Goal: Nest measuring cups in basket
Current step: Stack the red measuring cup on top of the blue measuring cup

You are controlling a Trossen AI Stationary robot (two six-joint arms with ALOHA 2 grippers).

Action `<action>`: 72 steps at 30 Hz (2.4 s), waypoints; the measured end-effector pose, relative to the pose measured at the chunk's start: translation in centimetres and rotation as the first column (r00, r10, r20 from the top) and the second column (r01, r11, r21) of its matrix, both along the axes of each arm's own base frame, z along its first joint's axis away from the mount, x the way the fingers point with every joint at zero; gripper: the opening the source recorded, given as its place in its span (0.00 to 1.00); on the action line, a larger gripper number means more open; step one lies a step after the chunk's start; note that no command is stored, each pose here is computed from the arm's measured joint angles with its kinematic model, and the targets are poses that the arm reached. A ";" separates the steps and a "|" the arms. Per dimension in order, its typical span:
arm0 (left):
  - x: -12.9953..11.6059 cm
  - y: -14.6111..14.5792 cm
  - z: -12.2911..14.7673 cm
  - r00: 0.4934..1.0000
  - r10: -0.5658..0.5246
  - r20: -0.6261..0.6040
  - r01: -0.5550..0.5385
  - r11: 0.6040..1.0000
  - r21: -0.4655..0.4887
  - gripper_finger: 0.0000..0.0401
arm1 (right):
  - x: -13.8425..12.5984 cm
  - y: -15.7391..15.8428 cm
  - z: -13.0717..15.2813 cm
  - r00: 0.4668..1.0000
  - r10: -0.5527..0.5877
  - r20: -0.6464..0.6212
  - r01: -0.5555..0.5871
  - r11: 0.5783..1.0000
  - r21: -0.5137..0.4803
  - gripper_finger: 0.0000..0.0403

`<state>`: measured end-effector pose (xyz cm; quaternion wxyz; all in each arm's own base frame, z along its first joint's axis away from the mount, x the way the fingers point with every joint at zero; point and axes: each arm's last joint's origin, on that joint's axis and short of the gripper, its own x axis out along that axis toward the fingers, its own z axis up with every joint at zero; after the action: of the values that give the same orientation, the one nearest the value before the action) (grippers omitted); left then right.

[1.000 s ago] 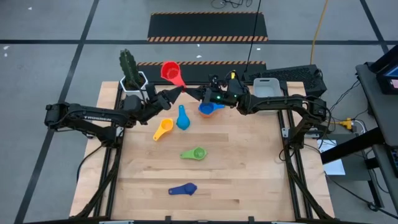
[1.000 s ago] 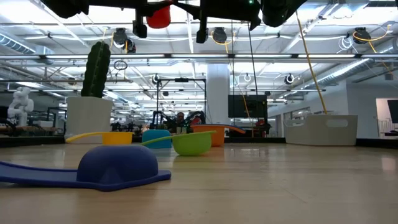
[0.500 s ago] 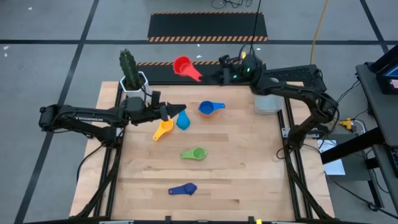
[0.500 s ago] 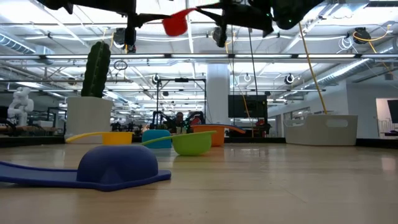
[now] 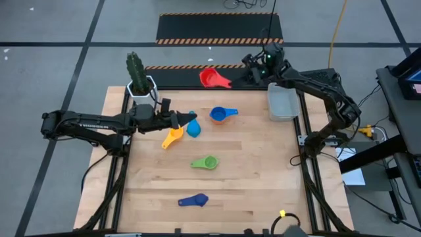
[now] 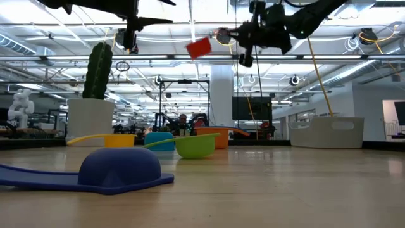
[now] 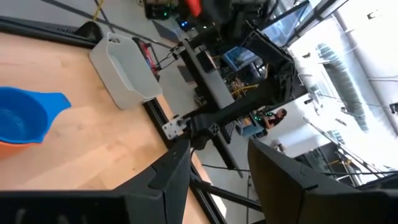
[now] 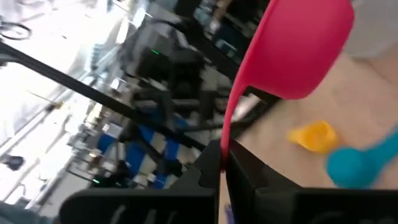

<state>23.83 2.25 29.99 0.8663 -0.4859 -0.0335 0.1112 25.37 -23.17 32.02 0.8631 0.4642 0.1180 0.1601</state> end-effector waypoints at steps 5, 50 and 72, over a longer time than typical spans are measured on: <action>0.0 0.1 0.0 1.000 0.019 -0.003 -0.019 1.000 0.015 0.41 | -0.5 0.0 -2.4 0.991 0.123 -0.051 -0.122 0.992 0.015 0.00; 0.0 0.2 -0.1 0.999 0.040 -0.009 -0.040 0.999 0.011 0.41 | -0.2 -3.4 -16.0 0.962 0.214 -0.171 -0.148 0.932 0.332 0.00; 0.0 0.2 -0.1 0.999 0.042 -0.007 -0.042 0.999 0.002 0.41 | -0.4 -2.1 -17.8 0.956 0.177 -0.233 -0.104 0.950 0.294 0.02</action>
<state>23.79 2.45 29.93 0.8642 -0.4841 -0.0405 0.1310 24.94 -25.32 14.27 0.7530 0.5879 0.2379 0.1753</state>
